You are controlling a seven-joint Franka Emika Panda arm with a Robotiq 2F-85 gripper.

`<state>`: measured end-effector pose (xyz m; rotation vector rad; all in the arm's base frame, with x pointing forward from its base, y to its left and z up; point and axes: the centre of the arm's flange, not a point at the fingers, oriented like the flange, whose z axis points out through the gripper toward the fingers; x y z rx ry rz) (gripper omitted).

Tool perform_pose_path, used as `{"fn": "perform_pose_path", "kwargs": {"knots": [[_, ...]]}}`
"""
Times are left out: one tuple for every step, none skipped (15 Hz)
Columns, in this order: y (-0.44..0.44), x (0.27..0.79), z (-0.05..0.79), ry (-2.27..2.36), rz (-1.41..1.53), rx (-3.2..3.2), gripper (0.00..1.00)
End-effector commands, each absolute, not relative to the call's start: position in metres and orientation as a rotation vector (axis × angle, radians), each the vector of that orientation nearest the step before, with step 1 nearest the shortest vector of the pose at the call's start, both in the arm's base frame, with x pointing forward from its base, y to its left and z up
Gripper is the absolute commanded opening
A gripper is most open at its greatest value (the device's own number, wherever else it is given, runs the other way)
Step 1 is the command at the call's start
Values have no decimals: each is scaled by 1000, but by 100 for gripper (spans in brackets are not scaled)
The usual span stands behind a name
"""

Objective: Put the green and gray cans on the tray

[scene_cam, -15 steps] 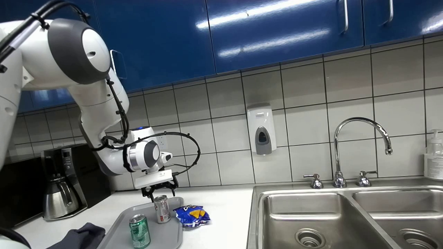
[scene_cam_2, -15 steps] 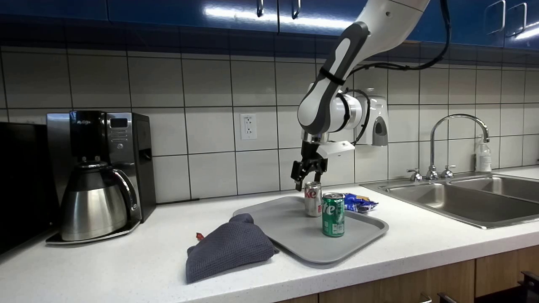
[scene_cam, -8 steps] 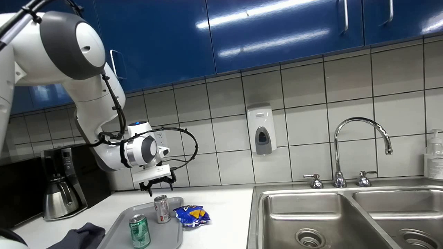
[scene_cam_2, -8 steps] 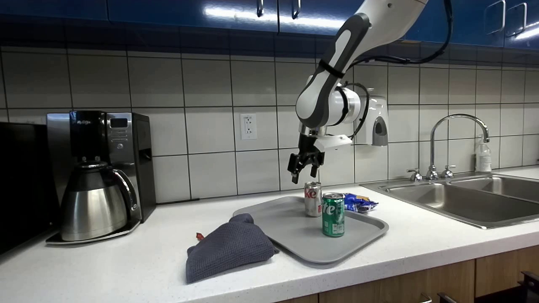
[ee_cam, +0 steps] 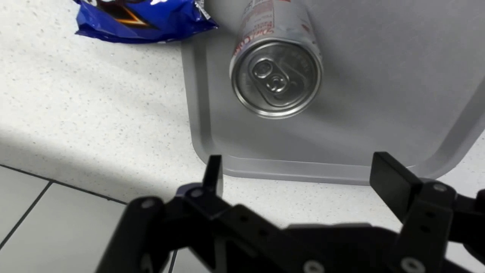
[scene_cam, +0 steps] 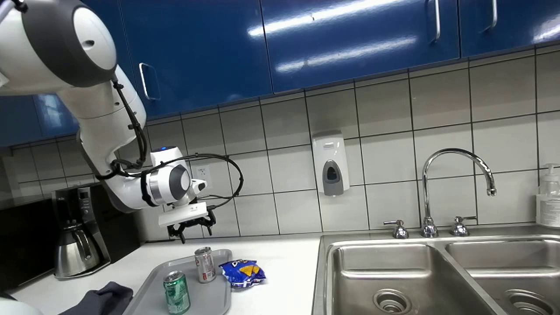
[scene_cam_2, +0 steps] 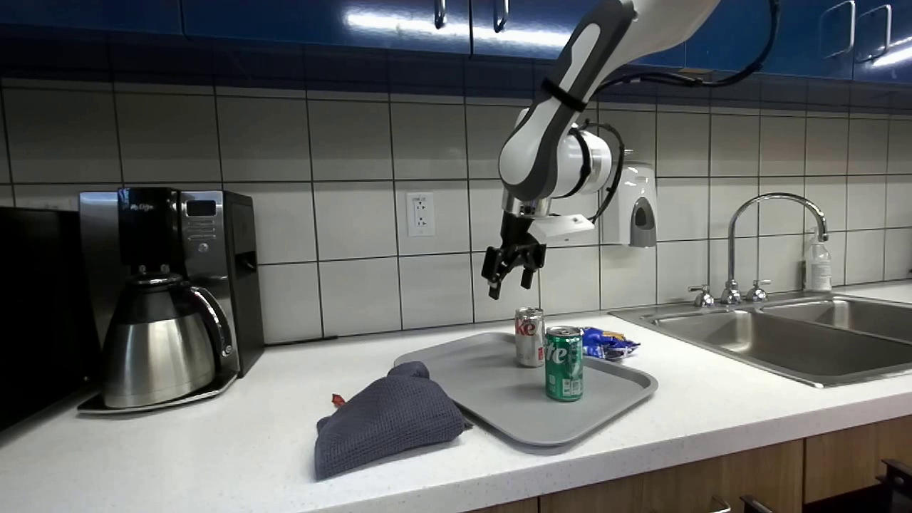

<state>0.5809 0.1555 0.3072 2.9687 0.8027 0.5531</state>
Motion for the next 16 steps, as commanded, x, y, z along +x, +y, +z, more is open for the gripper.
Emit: {"fn": "perform_pose_path", "kwargs": {"knots": [[161,551,326,790,543,2959,100],[163,546,328,787,544,2958,100],[164,542,330,787,543,2957,100],[165,537,333,786,540,2956,100],[166,532,335,786,543,2953,100],[167,527,337,779,544,2953,100],[168,523,340,771,546,2955,100],[168,519,342,760,546,2955,100],[169,514,345,746,546,2953,100],[170,510,346,735,546,2951,100],[170,506,349,721,546,2949,100],[171,502,351,702,548,2948,100],[171,498,353,685,547,2946,100],[172,494,354,668,544,2942,100],[173,491,355,650,537,2939,100],[174,488,356,634,526,2936,100]]}}
